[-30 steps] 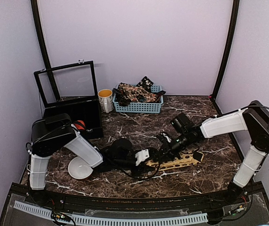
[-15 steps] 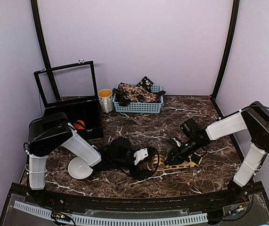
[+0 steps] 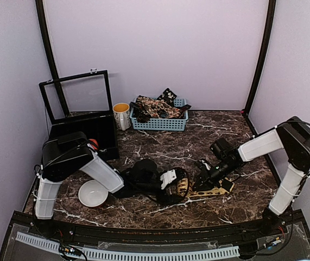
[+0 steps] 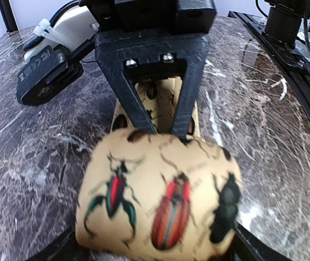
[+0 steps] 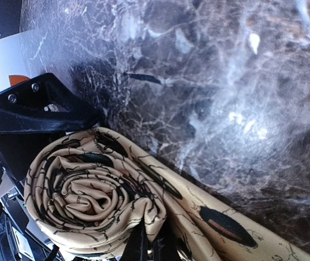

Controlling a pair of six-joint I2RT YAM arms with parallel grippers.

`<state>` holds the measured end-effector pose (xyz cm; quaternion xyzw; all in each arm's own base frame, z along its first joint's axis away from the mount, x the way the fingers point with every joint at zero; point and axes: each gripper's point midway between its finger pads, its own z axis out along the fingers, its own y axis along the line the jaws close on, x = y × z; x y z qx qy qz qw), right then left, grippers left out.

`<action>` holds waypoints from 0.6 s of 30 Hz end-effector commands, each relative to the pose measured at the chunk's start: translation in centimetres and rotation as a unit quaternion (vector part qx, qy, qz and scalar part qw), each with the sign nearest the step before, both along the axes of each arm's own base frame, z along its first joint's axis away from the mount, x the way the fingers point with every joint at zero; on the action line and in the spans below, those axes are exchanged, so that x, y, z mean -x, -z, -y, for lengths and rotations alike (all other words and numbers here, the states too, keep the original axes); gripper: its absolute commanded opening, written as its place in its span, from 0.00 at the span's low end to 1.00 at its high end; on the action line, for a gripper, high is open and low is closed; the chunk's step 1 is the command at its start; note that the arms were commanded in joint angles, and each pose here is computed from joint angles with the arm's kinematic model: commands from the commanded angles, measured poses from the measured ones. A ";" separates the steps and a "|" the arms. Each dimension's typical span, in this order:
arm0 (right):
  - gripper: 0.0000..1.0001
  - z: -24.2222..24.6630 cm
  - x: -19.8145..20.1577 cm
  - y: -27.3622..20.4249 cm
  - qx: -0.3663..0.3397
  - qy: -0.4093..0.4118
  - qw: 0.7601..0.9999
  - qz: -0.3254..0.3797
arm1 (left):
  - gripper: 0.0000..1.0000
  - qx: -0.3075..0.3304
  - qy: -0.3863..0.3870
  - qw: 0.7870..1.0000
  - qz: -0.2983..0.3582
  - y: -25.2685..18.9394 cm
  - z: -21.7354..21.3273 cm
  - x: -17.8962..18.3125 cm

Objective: Roll the ties
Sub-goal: Roll the tie at the center of the board.

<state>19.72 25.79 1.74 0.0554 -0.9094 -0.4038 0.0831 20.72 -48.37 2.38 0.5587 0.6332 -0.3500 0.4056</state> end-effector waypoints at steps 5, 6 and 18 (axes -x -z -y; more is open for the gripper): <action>0.00 1.7 0.7 3.5 0.082 -0.006 0.997 -0.011 | 0.76 0.016 0.033 0.999 0.004 0.0 3.0 -0.4; 0.00 1.5 0.6 3.4 0.082 -0.008 0.997 -0.009 | 0.74 0.013 0.036 0.999 0.001 0.3 3.1 -0.3; 0.30 0.2 -1.2 -2.8 0.034 -0.003 0.998 0.048 | 0.32 -0.038 0.013 0.999 -0.029 2.1 -1.0 1.2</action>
